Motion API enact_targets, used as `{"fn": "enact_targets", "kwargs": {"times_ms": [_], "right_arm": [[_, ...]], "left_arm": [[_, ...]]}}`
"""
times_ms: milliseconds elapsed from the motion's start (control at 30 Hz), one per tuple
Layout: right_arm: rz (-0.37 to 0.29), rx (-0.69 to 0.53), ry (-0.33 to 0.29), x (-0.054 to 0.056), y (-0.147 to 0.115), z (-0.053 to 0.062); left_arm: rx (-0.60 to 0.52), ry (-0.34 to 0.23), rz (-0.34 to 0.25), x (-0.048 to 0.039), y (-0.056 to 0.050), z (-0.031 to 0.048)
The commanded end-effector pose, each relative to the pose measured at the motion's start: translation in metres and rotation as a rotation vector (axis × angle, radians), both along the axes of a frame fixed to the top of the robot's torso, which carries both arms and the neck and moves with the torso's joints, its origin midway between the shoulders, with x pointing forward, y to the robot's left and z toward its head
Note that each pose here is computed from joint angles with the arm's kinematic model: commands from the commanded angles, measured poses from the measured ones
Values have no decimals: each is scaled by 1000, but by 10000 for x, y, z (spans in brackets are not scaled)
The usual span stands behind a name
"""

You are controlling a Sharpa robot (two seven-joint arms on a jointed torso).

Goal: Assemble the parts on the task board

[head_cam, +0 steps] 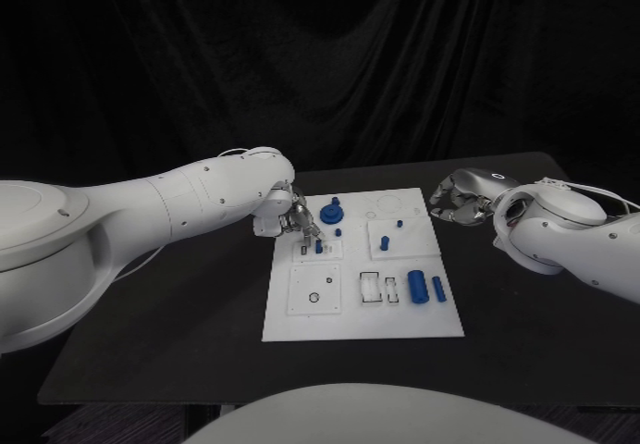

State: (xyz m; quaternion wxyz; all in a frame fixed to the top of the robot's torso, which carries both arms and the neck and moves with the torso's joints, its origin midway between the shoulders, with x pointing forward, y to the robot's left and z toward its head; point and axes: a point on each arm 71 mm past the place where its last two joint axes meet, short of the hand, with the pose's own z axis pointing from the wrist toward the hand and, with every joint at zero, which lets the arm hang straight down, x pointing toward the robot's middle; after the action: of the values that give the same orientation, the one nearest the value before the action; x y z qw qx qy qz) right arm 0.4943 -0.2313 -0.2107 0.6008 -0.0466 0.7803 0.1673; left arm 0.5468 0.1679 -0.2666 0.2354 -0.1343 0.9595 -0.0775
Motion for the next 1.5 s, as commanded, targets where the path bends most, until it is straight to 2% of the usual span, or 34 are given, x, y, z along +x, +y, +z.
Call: {"fn": "enact_targets", "kwargs": {"times_ms": [33,367,1500], "right_arm": [[-11,-10,8,-5,-1,-12],[-11,-14,14,-5,11,-16],[-19,-34,40,-5,16,-39]], "left_arm": [[-25,-14,-3,2,-39,-11],[-45,-5,-24,-21,-92,-60],[-56,10,-44,-56,-130,-100]]}}
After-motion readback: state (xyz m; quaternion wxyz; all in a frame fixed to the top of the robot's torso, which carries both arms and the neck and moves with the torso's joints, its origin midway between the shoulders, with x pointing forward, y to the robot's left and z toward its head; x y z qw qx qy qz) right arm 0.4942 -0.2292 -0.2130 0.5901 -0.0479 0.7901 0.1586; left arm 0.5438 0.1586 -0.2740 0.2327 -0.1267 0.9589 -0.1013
